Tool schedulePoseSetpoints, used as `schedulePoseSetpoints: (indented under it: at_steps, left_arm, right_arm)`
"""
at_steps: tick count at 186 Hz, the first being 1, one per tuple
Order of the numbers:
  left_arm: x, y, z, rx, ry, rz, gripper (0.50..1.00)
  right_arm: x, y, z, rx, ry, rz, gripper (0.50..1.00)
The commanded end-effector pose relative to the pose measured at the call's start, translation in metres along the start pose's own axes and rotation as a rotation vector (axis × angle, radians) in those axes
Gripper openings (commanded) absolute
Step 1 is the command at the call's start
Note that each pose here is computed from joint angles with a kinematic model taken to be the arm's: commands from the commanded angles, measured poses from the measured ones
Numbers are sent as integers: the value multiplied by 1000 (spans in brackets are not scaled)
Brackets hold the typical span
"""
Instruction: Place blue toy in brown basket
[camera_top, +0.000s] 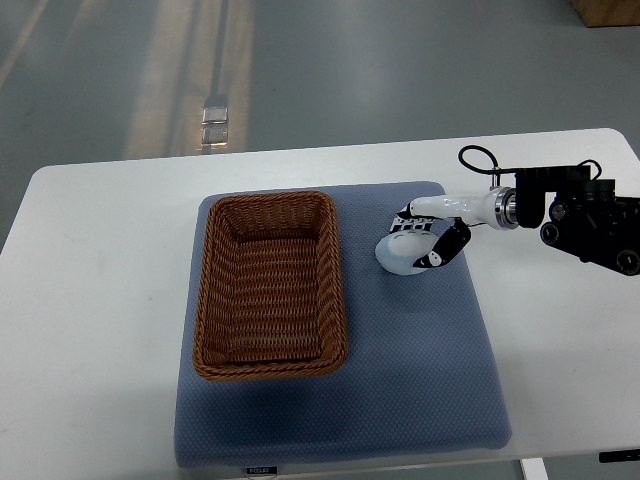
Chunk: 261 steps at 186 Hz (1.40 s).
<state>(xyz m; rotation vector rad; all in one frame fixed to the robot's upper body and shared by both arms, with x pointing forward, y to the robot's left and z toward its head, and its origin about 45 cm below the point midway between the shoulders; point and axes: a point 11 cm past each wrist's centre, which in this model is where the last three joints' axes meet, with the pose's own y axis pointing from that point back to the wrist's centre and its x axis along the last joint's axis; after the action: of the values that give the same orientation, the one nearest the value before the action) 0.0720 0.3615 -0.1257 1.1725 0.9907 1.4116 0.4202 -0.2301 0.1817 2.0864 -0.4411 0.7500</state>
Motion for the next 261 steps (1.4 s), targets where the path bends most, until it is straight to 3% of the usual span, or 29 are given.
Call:
schedulePoseSetpoints:
  at_steps: [1, 45, 85, 111, 144, 175, 224, 261]
  left_arm:
    - [0, 0, 1, -2, 0, -1, 1000]
    - [0, 0, 2, -3, -2, 0, 1000]
    - [0, 0, 3, -5, 0, -1, 1000]
    - [0, 0, 3, -5, 0, -1, 1000]
    - [0, 0, 3, -5, 0, 0, 1000]
    - [0, 0, 3, -4, -1, 2, 1000]
    - [-1, 0, 3, -5, 0, -3, 1000]
    - [0, 0, 3, -6, 0, -1, 1000]
  right_arm:
    - [4, 0, -3, 6, 3, 12, 500]
    - [42, 2, -26, 49, 40, 101, 500]
    - [84, -6, -81, 147, 103, 170, 500]
    - [88, -21, -119, 220, 115, 163, 500]
    - [67, -51, -159, 288, 128, 110, 500]
    - [44, -72, -174, 305, 127, 65, 637]
    - [40, -75, -171, 301, 106, 62, 856]
    - [49, -70, -157, 305, 10, 153, 858]
